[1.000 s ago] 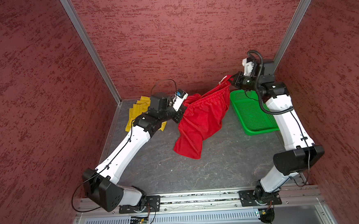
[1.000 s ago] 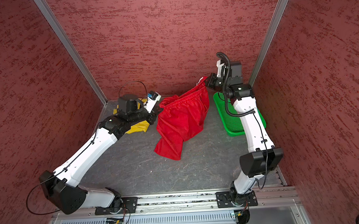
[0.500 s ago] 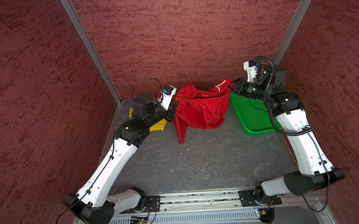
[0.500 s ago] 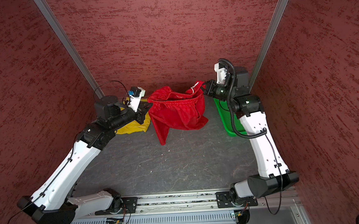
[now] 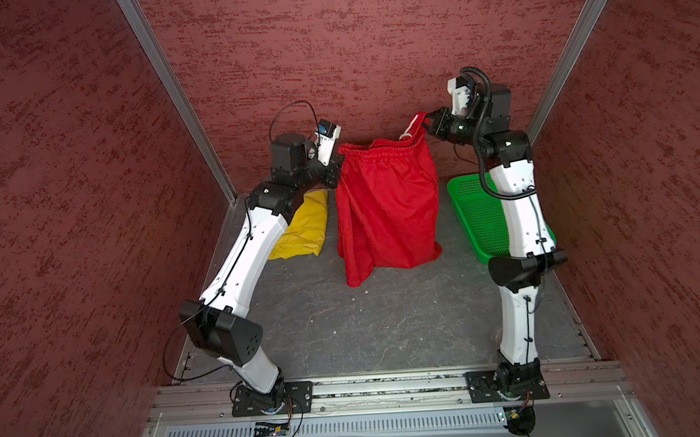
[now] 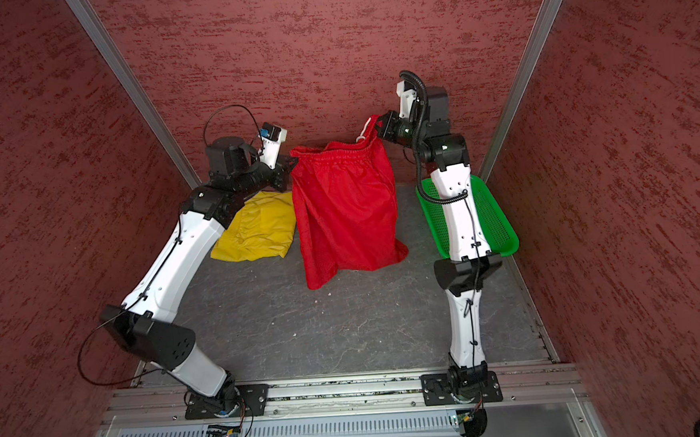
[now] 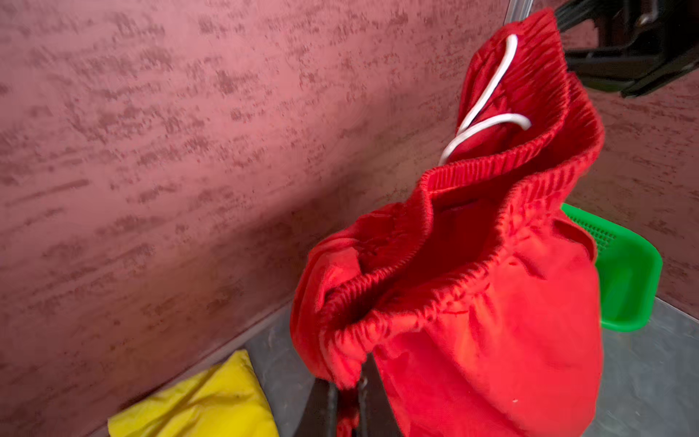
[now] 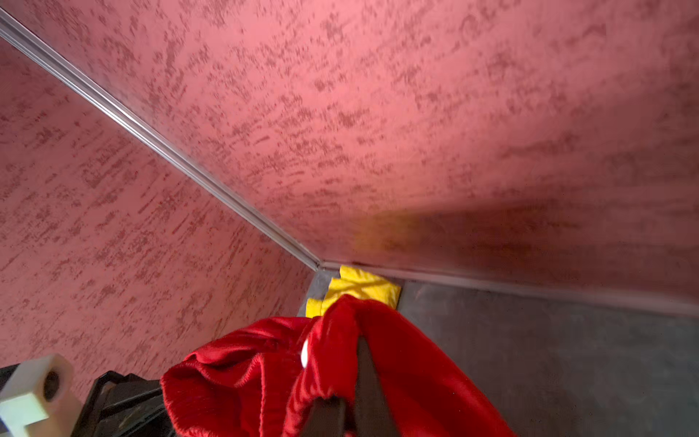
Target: Fold and stack the shorts
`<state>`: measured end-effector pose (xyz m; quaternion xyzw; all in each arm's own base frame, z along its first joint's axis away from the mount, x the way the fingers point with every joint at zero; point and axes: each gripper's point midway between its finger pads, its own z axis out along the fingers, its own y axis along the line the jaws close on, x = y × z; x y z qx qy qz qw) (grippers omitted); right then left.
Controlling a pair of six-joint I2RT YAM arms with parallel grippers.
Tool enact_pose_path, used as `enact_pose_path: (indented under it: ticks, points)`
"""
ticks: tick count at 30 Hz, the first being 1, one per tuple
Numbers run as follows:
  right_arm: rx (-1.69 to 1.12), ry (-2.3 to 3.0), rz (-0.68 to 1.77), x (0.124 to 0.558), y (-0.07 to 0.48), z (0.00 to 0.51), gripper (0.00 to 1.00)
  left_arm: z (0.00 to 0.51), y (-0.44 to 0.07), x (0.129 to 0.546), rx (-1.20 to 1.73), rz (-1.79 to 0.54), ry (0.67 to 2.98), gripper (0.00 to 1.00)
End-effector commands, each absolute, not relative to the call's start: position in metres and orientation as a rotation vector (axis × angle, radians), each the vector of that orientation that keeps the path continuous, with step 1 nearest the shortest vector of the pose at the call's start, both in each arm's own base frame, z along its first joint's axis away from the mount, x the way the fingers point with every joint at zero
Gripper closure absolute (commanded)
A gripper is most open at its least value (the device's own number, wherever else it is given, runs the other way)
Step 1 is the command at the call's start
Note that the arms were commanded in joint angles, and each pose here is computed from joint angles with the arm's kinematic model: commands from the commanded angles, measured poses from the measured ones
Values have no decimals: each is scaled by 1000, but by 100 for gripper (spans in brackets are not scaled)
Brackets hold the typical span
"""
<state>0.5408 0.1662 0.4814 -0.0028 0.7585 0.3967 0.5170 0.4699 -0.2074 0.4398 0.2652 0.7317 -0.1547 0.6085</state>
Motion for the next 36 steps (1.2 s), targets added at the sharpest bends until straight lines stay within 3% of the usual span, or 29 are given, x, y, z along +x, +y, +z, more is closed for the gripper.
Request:
enact_pose_path:
  ticks: [1, 5, 7, 15, 17, 18, 19, 21, 24, 29, 36]
  points:
    - [-35, 1719, 969, 514, 154, 527, 100, 503, -209, 448, 681, -348, 1498, 96]
    - [-51, 1864, 906, 494, 152, 481, 100, 490, -222, 402, 814, -404, 1434, 95]
    - [-57, 1938, 877, 472, 148, 447, 100, 451, -227, 376, 872, -415, 1463, 93]
    - [177, 2290, 940, 385, 139, 254, 100, 231, -231, 293, 1126, -388, 1908, 89]
    - [248, 2349, 953, 368, 138, 209, 100, 192, -231, 276, 1176, -394, 1983, 82]
    - [281, 2380, 961, 359, 138, 189, 99, 175, -231, 267, 1207, -406, 2024, 74]
    - [320, 2415, 956, 351, 136, 172, 87, 163, -231, 259, 1233, -419, 2061, 61]
    - [382, 2478, 901, 336, 128, 149, 65, 152, -232, 244, 1283, -444, 2116, 36]
    - [415, 2534, 798, 317, 115, 148, 54, 157, -231, 231, 1294, -480, 2143, 26]
    - [467, 2573, 701, 293, 100, 163, 53, 171, -230, 221, 1262, -537, 2135, 22]
    - [722, 2538, 909, 271, 118, 140, 53, 159, -252, 242, 1221, -602, 2205, 23]
